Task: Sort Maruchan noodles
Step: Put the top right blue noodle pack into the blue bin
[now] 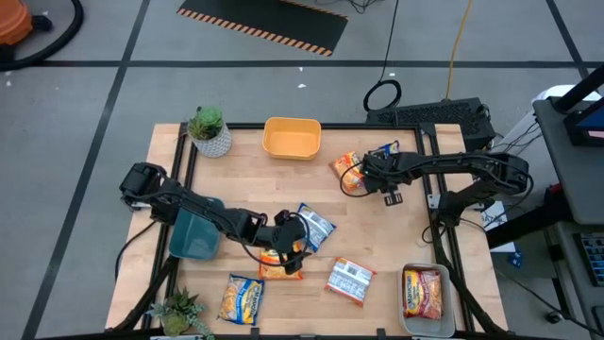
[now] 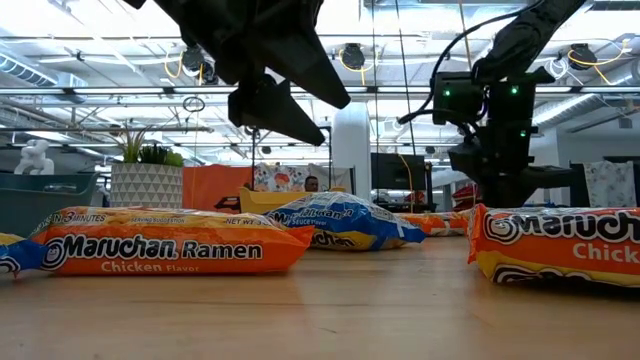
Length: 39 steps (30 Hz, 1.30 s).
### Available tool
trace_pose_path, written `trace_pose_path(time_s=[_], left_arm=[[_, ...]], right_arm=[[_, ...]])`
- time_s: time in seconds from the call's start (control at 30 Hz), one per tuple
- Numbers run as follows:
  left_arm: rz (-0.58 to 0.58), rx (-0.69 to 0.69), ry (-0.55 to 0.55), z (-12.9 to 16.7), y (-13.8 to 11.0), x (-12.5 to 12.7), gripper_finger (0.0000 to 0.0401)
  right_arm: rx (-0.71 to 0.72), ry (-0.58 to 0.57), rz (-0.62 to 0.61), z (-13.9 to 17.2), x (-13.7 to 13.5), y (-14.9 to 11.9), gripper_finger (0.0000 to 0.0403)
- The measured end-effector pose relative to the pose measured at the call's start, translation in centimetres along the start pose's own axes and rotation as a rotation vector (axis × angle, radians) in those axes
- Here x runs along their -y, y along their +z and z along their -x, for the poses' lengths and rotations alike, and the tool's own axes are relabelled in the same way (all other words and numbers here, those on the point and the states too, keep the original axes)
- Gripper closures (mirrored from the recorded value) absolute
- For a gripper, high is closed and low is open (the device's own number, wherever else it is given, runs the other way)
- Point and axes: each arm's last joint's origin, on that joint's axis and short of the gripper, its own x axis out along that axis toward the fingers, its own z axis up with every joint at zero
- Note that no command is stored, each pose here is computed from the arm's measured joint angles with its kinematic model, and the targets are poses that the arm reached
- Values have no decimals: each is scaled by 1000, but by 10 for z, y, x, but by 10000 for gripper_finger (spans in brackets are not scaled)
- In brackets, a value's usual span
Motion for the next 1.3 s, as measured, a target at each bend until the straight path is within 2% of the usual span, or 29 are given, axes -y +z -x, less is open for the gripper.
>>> trace_pose_path(time_s=[0.17,0.23,0.4,0.5,0.63,0.87,1.07,1.17,1.3], left_arm=[[-6,9,6,-1,3,-4,73],[-3,11,10,-2,4,-6,73],[-3,58,92,-3,9,-13,73],[2,96,163,-3,11,-18,73],[-2,109,193,-3,13,-21,73],[-15,189,154,-3,21,-16,73],[-110,262,131,-5,27,-12,73],[-148,235,145,-12,22,-14,73],[-151,190,173,-30,13,-21,73]], right_arm=[[10,-4,-19,0,0,1,379],[23,-9,-52,0,1,2,396],[49,-4,-145,3,-7,9,400],[93,61,-196,6,-17,15,401],[182,176,-269,13,-33,28,402],[480,313,-374,31,-56,63,402],[816,321,-376,55,-63,92,403],[894,334,-398,61,-64,97,398],[906,432,-394,65,-66,96,376]])
